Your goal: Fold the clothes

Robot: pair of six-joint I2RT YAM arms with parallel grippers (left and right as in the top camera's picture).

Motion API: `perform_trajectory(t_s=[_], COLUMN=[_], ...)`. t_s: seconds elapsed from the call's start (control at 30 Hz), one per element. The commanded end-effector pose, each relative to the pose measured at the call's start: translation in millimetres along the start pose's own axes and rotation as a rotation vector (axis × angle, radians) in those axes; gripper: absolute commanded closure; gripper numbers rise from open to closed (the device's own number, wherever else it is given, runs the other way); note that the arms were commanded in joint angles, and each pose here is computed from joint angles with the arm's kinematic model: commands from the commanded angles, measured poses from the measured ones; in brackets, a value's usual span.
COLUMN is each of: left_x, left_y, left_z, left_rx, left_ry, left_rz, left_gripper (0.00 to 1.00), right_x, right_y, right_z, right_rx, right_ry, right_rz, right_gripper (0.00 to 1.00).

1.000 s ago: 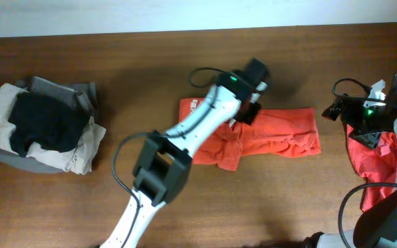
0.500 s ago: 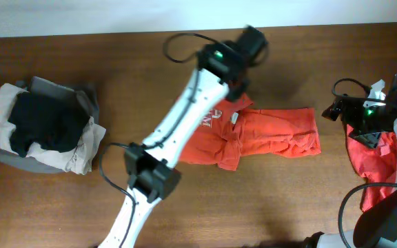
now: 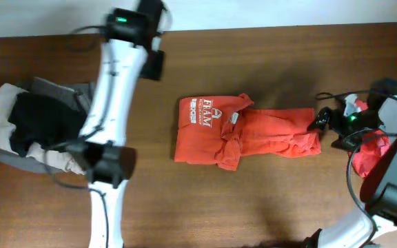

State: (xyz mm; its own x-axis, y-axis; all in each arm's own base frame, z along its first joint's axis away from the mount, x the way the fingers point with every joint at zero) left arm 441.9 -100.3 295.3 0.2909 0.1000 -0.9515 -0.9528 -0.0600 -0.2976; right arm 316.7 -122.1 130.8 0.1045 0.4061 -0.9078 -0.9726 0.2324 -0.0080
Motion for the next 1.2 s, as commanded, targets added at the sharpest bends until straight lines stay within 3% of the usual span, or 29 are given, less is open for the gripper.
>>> perform_trajectory(t_s=[0.0,0.17,0.27,0.43,0.6,0.7,0.9,1.17], left_x=[-74.6,-114.2,-125.6,-126.5,-126.7,-126.7,-126.7,-127.5], left_y=[6.4,15.1,21.0,22.3,22.4,22.4,22.4,22.8], left_z=[41.3,83.3,91.3,91.6,91.4,91.4,91.4,91.3], left_rx=[-0.092,-0.182,-0.197,-0.197,-0.197,-0.197,-0.197,-0.196], left_ry=[0.118,0.139,0.136,0.136,0.136,0.136,0.136,0.137], left_rz=[-0.140,-0.229,-0.247,-0.245,-0.245,-0.245,-0.245,-0.247], left_gripper=[0.40,0.38,0.37,0.37,0.37,0.37,0.37,0.37], right_x=[22.3,50.0,69.4,77.1,52.0,22.2,-41.3,-70.4], right_y=[-1.4,-6.8,-6.0,-5.3,-8.8,-10.9,-11.5,-9.9], right_z=[4.4,25.7,45.3,57.5,54.2,57.1,69.7,143.9], right_rx=[-0.094,-0.222,-0.301,-0.332,-0.275,-0.260,-0.212,-0.381], right_ry=[-0.086,-0.127,-0.128,-0.127,-0.081,-0.034,0.185,0.170], right_rz=[0.047,0.077,0.082,0.090,0.025,-0.034,-0.120,-0.130], right_gripper=[0.05,0.10,0.30,0.71,0.91,0.96,0.96,0.96])
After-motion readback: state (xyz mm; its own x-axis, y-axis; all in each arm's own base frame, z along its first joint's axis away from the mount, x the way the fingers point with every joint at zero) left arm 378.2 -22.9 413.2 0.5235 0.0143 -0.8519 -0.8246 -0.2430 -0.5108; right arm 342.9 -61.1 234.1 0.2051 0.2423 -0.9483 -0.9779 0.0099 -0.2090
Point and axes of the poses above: each gripper's point midway between its finger pads, its own x axis out along the fingers, its own z axis along the line the jaws close on, y = z × x, the point moved 9 cm from there along -x, back along the fingers, and after that the axes turned 12 degrees about -x, right-handed, at the moved point
